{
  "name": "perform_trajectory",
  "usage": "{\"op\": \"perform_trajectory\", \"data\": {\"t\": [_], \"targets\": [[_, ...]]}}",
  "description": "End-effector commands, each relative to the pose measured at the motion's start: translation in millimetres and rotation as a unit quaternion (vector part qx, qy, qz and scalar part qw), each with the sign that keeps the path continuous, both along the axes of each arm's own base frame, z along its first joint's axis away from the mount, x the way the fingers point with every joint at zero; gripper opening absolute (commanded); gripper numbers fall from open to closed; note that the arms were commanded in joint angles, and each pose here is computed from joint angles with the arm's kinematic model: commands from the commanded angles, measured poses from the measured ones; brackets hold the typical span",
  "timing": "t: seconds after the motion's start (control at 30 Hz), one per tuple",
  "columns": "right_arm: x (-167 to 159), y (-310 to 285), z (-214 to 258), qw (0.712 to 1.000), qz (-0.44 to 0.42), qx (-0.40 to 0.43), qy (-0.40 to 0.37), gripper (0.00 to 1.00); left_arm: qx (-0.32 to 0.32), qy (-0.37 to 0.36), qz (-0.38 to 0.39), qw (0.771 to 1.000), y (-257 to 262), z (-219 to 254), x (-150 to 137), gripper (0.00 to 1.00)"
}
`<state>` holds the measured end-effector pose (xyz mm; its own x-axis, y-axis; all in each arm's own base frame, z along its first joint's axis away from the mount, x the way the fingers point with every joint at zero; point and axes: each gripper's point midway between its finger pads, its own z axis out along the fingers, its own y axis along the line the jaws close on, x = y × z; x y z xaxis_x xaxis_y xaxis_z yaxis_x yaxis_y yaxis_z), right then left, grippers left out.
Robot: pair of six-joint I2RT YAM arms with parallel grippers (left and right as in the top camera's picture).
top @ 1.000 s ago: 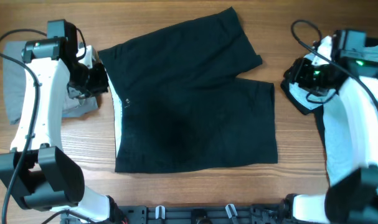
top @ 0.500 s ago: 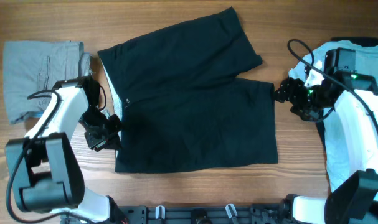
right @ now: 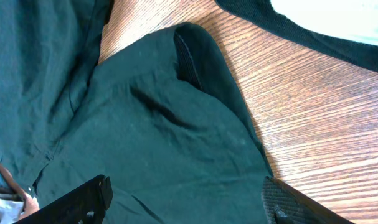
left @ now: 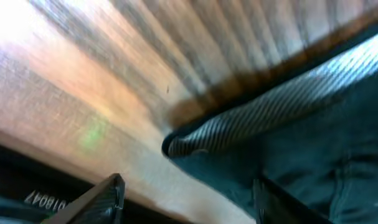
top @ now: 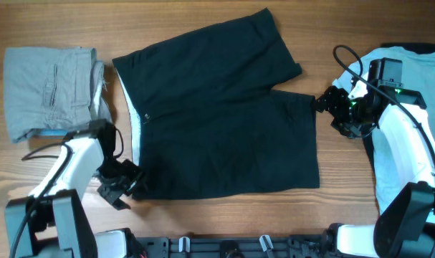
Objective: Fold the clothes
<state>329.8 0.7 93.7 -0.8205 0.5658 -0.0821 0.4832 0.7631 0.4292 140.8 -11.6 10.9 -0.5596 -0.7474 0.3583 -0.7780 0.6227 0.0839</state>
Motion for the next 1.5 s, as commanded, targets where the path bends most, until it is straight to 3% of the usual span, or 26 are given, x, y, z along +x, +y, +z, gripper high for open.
{"op": "perform_trajectory", "data": {"t": [0.0, 0.07, 0.17, 0.33, 0.5, 0.67, 0.87, 1.0, 1.2, 1.27, 1.3, 1.37, 1.4, 1.47], "targets": [[-0.4, -1.5, -5.7, 1.000, -0.005, -0.004, 0.008, 0.82, 0.011, -0.033, 0.038, 0.999, 3.2, -11.1, 8.8, 0.56], [-0.3, -1.5, -5.6, 1.000, -0.005, -0.004, 0.008, 0.82, 0.015, -0.054, 0.037, 0.998, 5.3, -15.3, 17.6, 0.44], [-0.8, -3.2, -6.4, 1.000, -0.006, -0.010, 0.009, 0.82, 0.032, -0.052, 0.030, 0.998, 11.0, -16.8, 16.2, 0.39], [-22.5, -14.1, -15.2, 0.997, -0.010, -0.046, 0.059, 0.84, 0.032, -0.066, 0.028, 0.997, 11.6, -19.1, 21.5, 0.04], [-57.3, -20.9, -23.4, 0.988, -0.012, -0.068, 0.136, 0.99, -0.020, -0.080, -0.026, 0.996, -0.9, -12.3, 23.0, 0.04], [-89.7, -34.0, -53.8, 0.977, -0.048, -0.042, 0.203, 0.97, -0.022, -0.115, -0.064, 0.991, 2.4, 10.7, 42.0, 0.04], [-133.8, -15.2, -75.2, 0.964, -0.040, -0.001, 0.264, 0.87, -0.020, -0.124, -0.064, 0.990, 3.0, 16.6, 45.9, 0.04], [-161.0, 11.2, -85.0, 0.953, -0.034, 0.062, 0.293, 0.73, -0.019, -0.126, -0.064, 0.990, 3.1, 16.5, 46.6, 0.04], [-176.3, 14.9, -95.4, 0.948, -0.041, 0.062, 0.309, 0.68, -0.019, -0.128, -0.064, 0.990, 3.3, 16.4, 47.6, 0.04], [-169.7, 14.0, -103.3, 0.951, -0.064, 0.061, 0.295, 0.54, -0.019, -0.128, -0.064, 0.990, 3.2, 16.4, 47.5, 0.04], [-165.1, 13.7, -104.6, 0.954, -0.064, 0.062, 0.285, 0.42, -0.019, -0.128, -0.064, 0.990, 3.2, 16.4, 47.5, 0.04], [-155.1, 10.1, -99.3, 0.960, -0.049, 0.057, 0.269, 0.09, -0.019, -0.128, -0.064, 0.990, 3.3, 16.4, 47.7, 0.04], [-151.1, 8.8, -94.1, 0.961, -0.043, 0.056, 0.267, 0.04, -0.019, -0.128, -0.064, 0.990, 3.3, 16.6, 47.8, 0.04], [-137.0, 4.6, -75.4, 0.967, -0.022, 0.052, 0.250, 0.04, -0.022, -0.126, -0.064, 0.990, 2.3, 17.2, 46.7, 0.04]]}}
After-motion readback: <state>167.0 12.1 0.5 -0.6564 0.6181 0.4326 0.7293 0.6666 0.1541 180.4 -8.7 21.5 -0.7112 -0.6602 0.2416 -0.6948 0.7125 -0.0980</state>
